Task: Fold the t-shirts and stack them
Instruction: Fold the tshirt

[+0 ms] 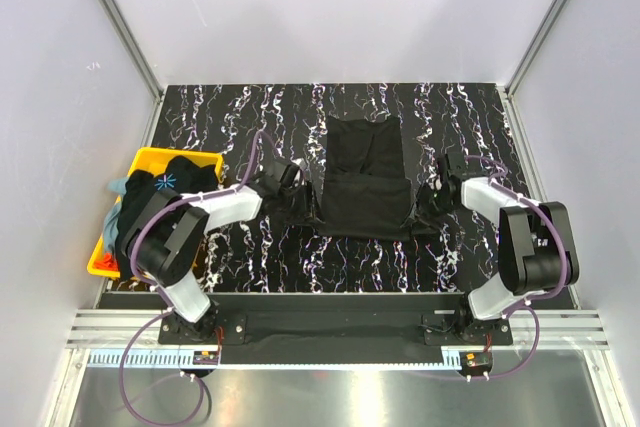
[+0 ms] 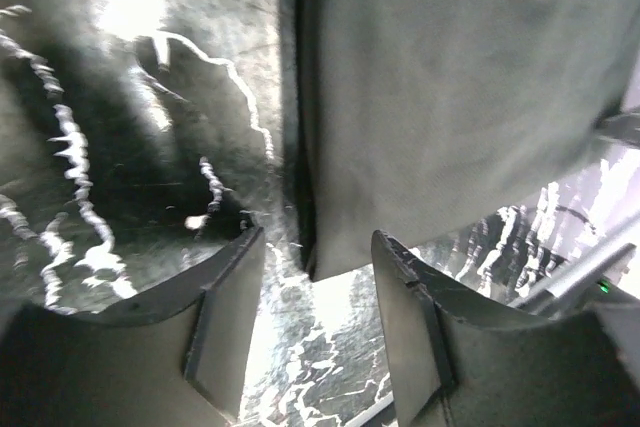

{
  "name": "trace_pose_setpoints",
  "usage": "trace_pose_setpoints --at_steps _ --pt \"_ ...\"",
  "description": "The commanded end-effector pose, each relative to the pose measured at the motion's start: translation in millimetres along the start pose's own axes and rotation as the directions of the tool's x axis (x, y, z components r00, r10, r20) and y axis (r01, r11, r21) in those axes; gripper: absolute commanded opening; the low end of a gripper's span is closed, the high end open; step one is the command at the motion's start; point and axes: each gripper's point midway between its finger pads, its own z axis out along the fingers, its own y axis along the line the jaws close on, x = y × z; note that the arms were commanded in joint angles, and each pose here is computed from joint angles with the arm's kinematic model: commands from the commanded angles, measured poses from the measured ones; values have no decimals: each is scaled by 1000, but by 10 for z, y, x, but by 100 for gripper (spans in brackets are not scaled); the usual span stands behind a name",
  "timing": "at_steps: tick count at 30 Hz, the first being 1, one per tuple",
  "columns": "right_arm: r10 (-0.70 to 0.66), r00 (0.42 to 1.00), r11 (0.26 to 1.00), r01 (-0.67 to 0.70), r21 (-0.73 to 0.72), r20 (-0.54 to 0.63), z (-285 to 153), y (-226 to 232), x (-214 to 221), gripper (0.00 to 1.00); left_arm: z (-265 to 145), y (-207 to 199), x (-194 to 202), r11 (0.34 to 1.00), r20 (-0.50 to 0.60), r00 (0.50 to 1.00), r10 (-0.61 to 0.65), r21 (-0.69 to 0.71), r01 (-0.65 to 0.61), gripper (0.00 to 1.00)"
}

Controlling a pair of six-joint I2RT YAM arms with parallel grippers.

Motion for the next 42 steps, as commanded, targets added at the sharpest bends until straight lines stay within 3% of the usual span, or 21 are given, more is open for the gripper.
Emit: trace_pose_setpoints --at_steps 1,7,11,25,28,31,32,33,36,42 --pt "-27 992 999 21 48 127 -265 129 -339 46 -136 67 -247 993 52 997 50 -114 -44 54" --pt "-122 968 991 105 87 218 -336 299 -955 51 -120 -119 -975 993 126 989 81 -102 -68 51" --pt "-185 964 981 171 88 193 -198 304 -1248 51 -12 -99 -1234 997 116 991 62 -60 -55 47" --pt "-286 953 950 296 -98 101 119 430 -1428 47 406 -214 -1350 988 66 989 135 72 -139 46" --pt "-291 952 945 301 -131 89 172 469 -1443 40 429 -236 -1378 986 74 987 140 85 -146 44" --pt "-293 951 938 306 -163 97 180 520 -1454 29 432 -257 -1417 983 86 984 153 89 -161 36" --pt "-293 951 937 306 -171 98 180 538 -1461 25 428 -265 -1427 982 89 984 156 90 -163 26" --pt "-295 951 934 308 -181 98 178 559 -1466 13 421 -271 -1437 982 92 983 156 90 -165 21" --pt "-299 947 930 316 -188 113 136 608 -1507 0 410 -285 -1467 982 101 982 157 88 -166 3" --pt "-316 936 897 349 -270 157 -83 864 -1545 0 396 -294 -1506 984 115 982 150 80 -160 0"
